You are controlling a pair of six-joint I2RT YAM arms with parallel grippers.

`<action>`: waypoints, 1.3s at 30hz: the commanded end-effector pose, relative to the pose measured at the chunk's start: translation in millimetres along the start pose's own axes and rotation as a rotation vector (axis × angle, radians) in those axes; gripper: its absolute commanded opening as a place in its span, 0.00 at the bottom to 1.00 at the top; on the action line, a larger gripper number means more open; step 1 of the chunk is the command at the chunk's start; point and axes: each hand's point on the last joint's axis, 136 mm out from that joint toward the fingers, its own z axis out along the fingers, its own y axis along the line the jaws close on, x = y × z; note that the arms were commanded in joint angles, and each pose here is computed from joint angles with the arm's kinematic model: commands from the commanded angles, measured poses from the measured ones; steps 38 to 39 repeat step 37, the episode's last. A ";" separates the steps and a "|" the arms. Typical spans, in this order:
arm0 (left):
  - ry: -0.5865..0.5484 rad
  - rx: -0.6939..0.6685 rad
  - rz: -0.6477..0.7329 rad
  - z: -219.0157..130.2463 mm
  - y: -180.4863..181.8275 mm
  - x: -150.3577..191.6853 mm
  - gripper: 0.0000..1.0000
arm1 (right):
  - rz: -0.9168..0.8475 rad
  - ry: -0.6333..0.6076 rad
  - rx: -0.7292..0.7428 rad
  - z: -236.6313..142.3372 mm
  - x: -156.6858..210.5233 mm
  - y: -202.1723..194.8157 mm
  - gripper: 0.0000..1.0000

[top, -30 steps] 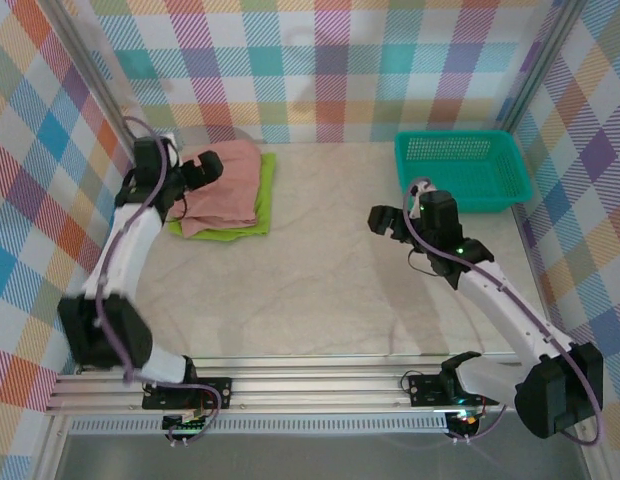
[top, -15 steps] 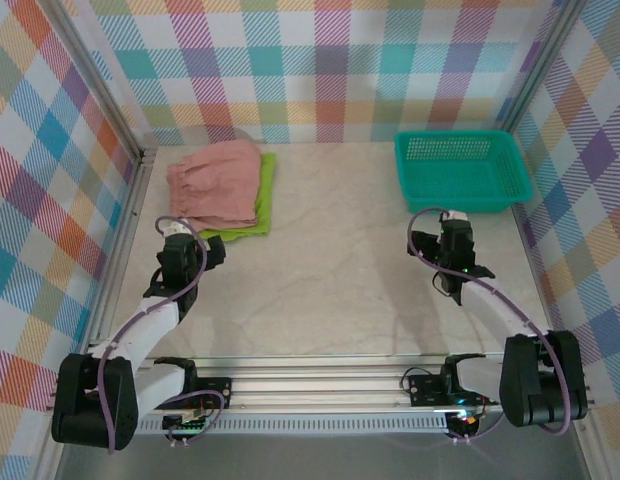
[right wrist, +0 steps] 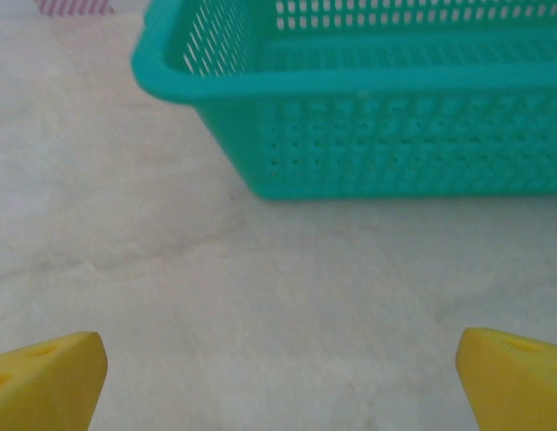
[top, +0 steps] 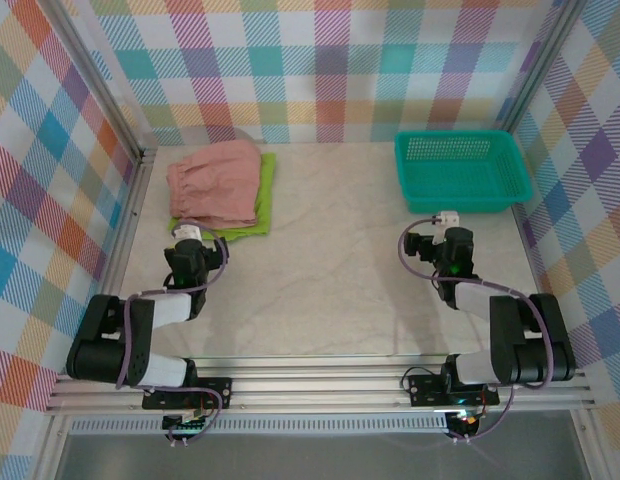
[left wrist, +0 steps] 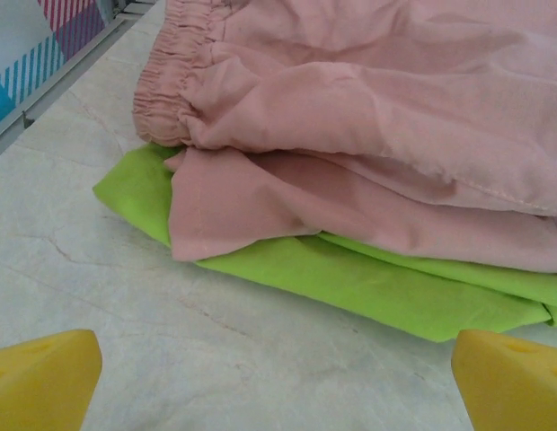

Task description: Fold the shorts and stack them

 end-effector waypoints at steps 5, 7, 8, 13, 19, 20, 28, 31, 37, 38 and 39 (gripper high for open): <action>-0.026 0.048 0.031 19.9 -15.1 -3.7 1.00 | -0.025 -0.092 -0.086 13.0 -0.9 9.8 1.00; -0.022 0.052 0.035 21.8 -16.7 -4.3 1.00 | -0.023 -0.072 -0.095 15.7 -2.2 10.0 1.00; -0.021 0.050 0.032 22.0 -15.9 -4.7 1.00 | -0.014 -0.059 -0.096 16.6 -0.1 8.5 0.99; -0.009 0.062 0.027 24.0 -16.0 -3.3 1.00 | 0.000 -0.052 -0.106 17.7 -0.9 7.0 1.00; -0.009 0.066 0.027 23.7 -16.4 -4.0 1.00 | 0.015 -0.055 -0.058 18.2 -1.8 -0.9 0.99; -0.009 0.066 0.026 23.9 -16.5 -3.9 1.00 | 0.017 -0.052 -0.057 18.7 -1.6 -1.2 1.00; -0.006 0.066 0.027 24.1 -16.5 -3.5 1.00 | 0.017 -0.052 -0.058 18.7 -1.4 -1.1 0.99; -0.006 0.067 0.028 24.5 -16.7 -3.6 1.00 | 0.018 -0.051 -0.057 18.8 -1.4 -1.4 1.00; -0.006 0.071 0.028 23.7 -16.8 -3.2 1.00 | 0.017 -0.051 -0.057 18.5 -1.0 -1.2 0.99; -0.006 0.071 0.028 23.7 -16.8 -3.2 1.00 | 0.017 -0.051 -0.057 18.5 -1.0 -1.2 0.99; -0.006 0.071 0.028 23.7 -16.8 -3.2 1.00 | 0.017 -0.051 -0.057 18.5 -1.0 -1.2 0.99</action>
